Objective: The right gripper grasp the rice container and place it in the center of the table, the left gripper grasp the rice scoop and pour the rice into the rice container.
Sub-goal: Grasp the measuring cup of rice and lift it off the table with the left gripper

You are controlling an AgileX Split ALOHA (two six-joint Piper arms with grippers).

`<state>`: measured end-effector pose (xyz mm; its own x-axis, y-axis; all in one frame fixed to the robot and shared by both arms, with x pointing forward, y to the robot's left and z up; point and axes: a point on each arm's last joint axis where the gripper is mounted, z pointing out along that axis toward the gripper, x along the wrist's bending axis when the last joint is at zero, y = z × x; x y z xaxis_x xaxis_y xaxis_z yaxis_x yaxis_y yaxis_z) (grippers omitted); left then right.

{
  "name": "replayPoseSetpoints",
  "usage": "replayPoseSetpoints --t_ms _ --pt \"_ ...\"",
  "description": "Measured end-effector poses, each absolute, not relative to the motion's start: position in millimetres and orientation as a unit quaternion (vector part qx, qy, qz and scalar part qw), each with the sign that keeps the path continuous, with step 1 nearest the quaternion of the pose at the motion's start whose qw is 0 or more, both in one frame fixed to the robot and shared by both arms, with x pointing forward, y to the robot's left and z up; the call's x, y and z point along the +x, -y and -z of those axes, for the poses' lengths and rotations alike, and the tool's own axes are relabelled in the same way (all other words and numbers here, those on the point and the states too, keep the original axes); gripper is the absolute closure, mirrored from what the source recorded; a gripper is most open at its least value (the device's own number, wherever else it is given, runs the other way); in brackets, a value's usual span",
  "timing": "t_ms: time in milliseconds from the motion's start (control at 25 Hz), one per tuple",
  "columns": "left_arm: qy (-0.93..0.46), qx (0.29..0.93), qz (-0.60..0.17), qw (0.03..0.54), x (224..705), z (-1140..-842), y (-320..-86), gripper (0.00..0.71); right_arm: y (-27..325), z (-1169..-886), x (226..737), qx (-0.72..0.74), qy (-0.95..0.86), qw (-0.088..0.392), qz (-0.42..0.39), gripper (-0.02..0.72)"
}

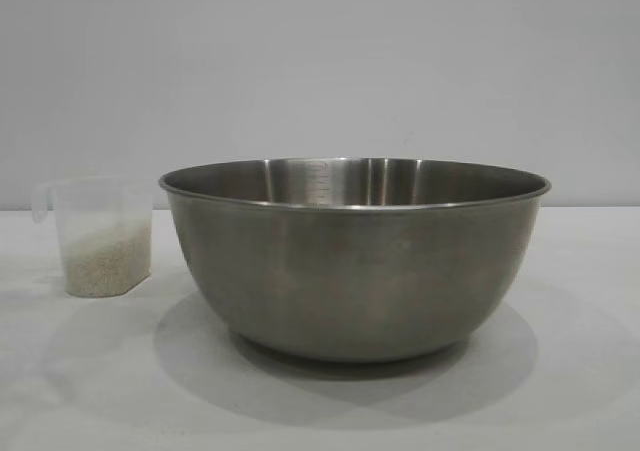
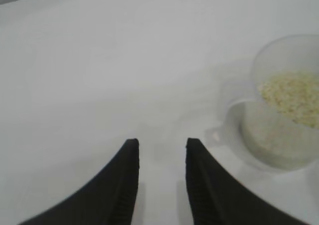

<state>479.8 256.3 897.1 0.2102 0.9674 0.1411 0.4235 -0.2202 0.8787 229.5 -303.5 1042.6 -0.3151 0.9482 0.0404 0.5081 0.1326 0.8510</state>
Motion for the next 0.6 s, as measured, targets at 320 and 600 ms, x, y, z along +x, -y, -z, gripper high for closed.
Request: replayPoseSetpoints --t_ms 320,600 --pt "-0.503 0.678 -0.368 0.390 485 -881 -252 0.487 303 -1043 229 0.519 -0.702 0.271 -0.406 0.445" --pt "-0.505 0.668 -0.371 0.401 486 -882 -252 0.487 303 -1043 229 0.519 -0.702 0.271 -0.406 0.445"
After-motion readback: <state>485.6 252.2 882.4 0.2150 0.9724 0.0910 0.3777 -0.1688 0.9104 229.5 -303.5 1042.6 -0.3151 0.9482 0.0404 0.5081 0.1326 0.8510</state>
